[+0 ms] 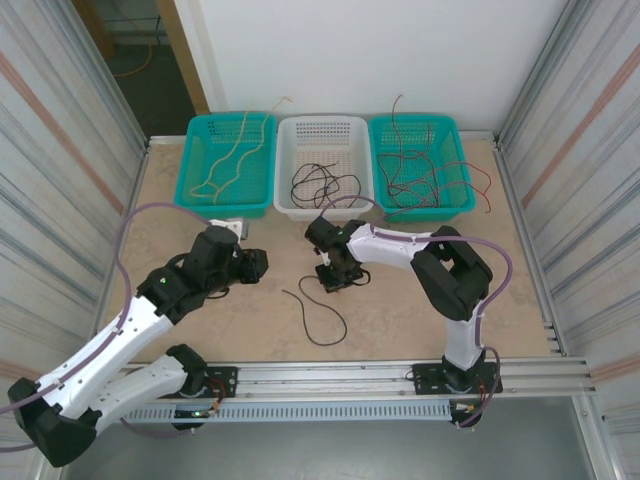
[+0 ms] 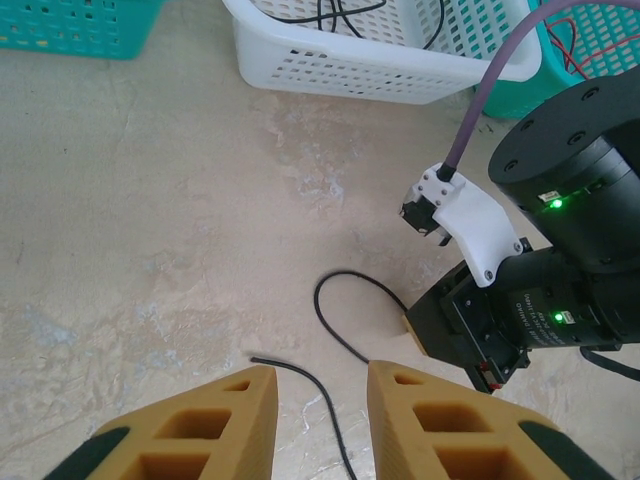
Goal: Untangle the cables
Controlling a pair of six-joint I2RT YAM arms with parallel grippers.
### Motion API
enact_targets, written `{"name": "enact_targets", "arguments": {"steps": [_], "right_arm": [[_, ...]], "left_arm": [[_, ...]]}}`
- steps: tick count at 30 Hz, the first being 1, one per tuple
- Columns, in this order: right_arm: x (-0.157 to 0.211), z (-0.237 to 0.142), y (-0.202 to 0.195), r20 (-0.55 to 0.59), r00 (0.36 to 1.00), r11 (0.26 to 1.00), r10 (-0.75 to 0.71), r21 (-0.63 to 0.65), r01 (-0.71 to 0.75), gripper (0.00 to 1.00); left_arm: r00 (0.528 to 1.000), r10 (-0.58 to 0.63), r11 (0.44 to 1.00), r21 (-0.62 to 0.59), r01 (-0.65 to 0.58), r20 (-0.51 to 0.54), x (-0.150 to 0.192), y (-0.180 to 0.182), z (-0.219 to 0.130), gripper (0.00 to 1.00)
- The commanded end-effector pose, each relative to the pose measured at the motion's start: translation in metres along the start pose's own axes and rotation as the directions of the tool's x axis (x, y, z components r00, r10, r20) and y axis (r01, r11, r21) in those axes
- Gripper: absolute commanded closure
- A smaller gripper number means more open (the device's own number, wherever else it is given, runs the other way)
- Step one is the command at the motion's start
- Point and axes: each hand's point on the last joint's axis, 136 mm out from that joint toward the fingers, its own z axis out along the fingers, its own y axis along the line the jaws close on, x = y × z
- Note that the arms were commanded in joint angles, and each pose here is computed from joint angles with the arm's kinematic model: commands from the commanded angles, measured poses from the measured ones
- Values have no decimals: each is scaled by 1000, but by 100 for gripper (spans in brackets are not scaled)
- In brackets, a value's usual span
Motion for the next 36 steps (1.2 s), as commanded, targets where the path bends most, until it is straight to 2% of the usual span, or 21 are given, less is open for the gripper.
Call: {"name": "enact_targets", "arguments": {"steps": [1,2,5,9,13,18,21,27,33,36], "right_arm": [[-4,-11,-2,38,999,998,-32,47,30,96],[-9,-23,0,83,996,999,-41,37,38,99],[-23,-65,16,222,972,996,-76,-32,85,100],[-34,-134,41,401,909,979,-110,-112,168,100],[-42,-206,59,555,822,961,-129,-135,242,100],[-52,-285,71,713,693,937,-110,-159,312,100],[-57,-317,79,765,634,922,-112,-158,353,100],[-67,-370,85,854,511,909,-100,-130,396,100],[-63,-401,93,891,448,885,-70,-151,440,100],[-62,-410,91,903,425,886,-65,-144,440,100]], "left_arm": [[999,13,1000,11,-14,34,-12,-4,-6,68],[999,19,1000,14,-19,37,-14,-5,-7,67],[998,40,998,40,-42,58,-21,-12,-11,65],[992,72,990,116,-83,103,-34,-30,-17,59],[984,93,968,217,-125,152,-51,-56,-21,51],[969,105,946,280,-166,222,-74,-79,-27,43],[957,131,936,285,-205,260,-87,-87,-34,42],[926,192,948,183,-261,326,-109,-81,-49,45],[884,179,955,139,-261,431,-132,-76,-78,47],[874,190,930,205,-306,448,-134,-89,-91,46]]}}
